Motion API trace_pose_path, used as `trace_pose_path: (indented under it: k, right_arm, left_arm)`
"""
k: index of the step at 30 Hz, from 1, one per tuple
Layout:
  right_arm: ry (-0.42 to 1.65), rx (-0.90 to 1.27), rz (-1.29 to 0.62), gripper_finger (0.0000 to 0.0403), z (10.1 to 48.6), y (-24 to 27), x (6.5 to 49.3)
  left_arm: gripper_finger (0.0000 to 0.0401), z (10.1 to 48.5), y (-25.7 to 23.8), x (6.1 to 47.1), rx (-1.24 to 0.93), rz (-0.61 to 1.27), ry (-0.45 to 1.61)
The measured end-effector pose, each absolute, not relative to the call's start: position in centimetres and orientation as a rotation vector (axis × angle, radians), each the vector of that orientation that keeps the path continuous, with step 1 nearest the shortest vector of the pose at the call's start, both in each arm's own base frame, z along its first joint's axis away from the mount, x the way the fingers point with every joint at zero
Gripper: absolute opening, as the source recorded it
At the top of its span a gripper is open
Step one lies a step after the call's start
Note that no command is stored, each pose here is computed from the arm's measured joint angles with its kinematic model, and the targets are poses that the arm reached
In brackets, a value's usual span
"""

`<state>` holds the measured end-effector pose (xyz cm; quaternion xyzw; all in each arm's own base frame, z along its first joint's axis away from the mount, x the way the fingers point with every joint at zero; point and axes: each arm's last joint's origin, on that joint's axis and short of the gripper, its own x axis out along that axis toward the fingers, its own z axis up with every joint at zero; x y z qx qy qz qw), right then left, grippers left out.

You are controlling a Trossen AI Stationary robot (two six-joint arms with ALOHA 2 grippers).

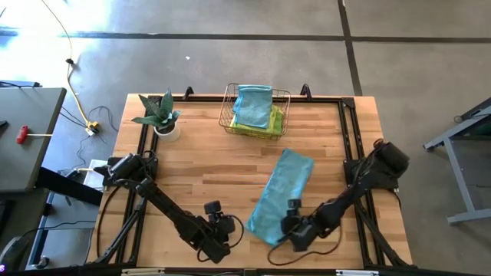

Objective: Fold microfiber towels
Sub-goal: Fold the blue microfiber towel

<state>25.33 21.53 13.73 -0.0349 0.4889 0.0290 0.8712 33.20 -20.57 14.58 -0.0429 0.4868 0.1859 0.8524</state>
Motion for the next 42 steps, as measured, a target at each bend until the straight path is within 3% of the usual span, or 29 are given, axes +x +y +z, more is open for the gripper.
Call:
trace_pose_path:
  k: [3, 7, 19, 42]
  right_arm:
    - [0.948, -0.089, 0.072, 0.0181, 15.8, 22.2, 24.2]
    - [0.859, -0.215, 0.155, 0.0181, 15.9, 24.0, 23.3]
    - [0.635, -0.41, 0.335, 0.0181, 11.9, 28.0, 24.5]
    - [0.676, -0.367, 0.269, 0.0181, 9.7, 27.5, 25.4]
  left_arm:
    - [0.0161, 14.7, -20.6, 33.6, -0.107, 0.383, 0.986]
    - [0.0161, 15.1, -20.8, 34.6, -0.08, 0.321, 0.913]
    - [0.0161, 15.9, -20.4, 36.6, -0.059, 0.233, 0.789]
    - [0.0161, 16.5, -21.5, 36.8, -0.111, 0.187, 0.715]
